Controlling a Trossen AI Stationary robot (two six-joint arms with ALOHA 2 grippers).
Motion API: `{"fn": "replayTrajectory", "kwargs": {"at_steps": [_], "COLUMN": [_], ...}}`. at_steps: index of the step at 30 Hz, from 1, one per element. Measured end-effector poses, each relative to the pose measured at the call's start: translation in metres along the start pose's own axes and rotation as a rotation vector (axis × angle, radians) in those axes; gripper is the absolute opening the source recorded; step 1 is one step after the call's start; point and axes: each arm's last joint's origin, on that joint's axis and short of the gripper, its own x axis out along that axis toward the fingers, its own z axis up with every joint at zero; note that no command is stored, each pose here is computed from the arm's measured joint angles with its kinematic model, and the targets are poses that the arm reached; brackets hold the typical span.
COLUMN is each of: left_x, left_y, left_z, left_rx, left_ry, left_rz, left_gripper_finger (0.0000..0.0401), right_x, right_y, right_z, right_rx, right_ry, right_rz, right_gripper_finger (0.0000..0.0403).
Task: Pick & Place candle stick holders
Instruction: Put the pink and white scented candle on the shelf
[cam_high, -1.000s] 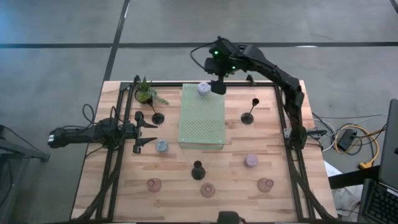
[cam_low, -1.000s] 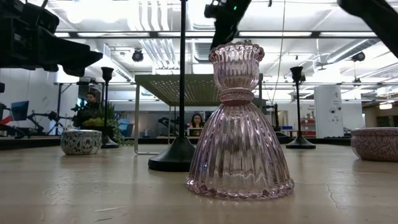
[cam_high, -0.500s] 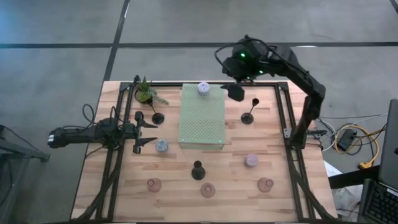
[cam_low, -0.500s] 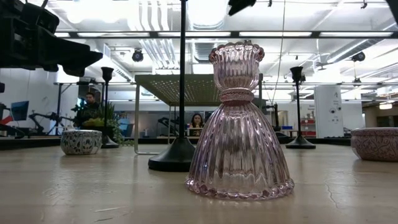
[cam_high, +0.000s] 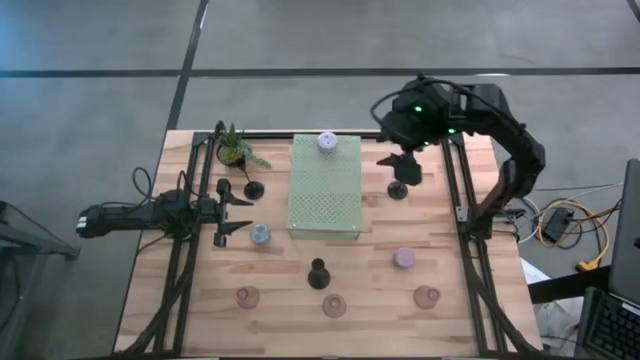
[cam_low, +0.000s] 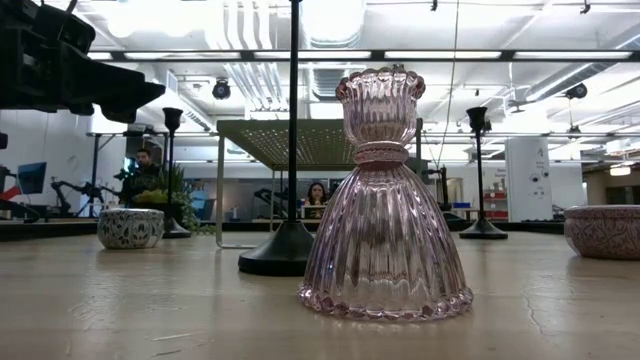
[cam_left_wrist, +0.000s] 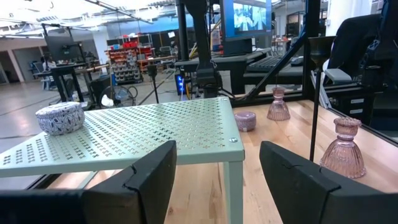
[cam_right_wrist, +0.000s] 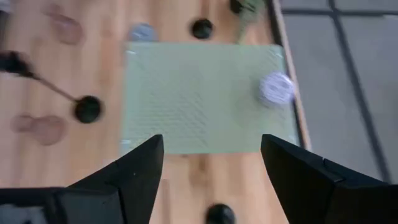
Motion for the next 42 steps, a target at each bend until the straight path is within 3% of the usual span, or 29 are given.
{"fn": "replayTrajectory", "kwargs": {"at_steps": [6, 12, 19, 24, 31, 38, 42], "left_x": [0.000, 0.000, 0.000, 0.000, 0.000, 0.000, 0.000], "left_y": [0.000, 0.000, 0.000, 0.000, 0.000, 0.000, 0.000], "left_z": [0.000, 0.000, 0.000, 0.000, 0.000, 0.000, 0.000], "left_rx": [0.000, 0.000, 0.000, 0.000, 0.000, 0.000, 0.000], "left_ry": [0.000, 0.000, 0.000, 0.000, 0.000, 0.000, 0.000], "left_rz": [0.000, 0.000, 0.000, 0.000, 0.000, 0.000, 0.000], "left_gripper_finger": [0.0236, 0.0236, 0.0236, 0.0236, 0.0236, 0.0236, 0.0236], "right_x": [-0.015, -0.017, 0.016, 0.054, 0.102, 0.140, 0.160], "right_y": [0.018, 0.059, 0.114, 0.139, 0.145, 0.148, 0.148], "right_z": [-0.004, -0.008, -0.028, -0.052, -0.088, -0.118, -0.136], "right_rx": [0.061, 0.133, 0.239, 0.390, 0.494, 0.484, 0.504], "right_ry": [-0.047, 0.001, 0.199, 0.353, 0.568, 0.654, 0.686], "right_rz": [0.145, 0.248, 0.153, -0.001, -0.136, -0.200, -0.231], "right_gripper_finger": [0.0244, 0.0228, 0.0219, 0.0223, 0.0281, 0.0357, 0.0369]}}
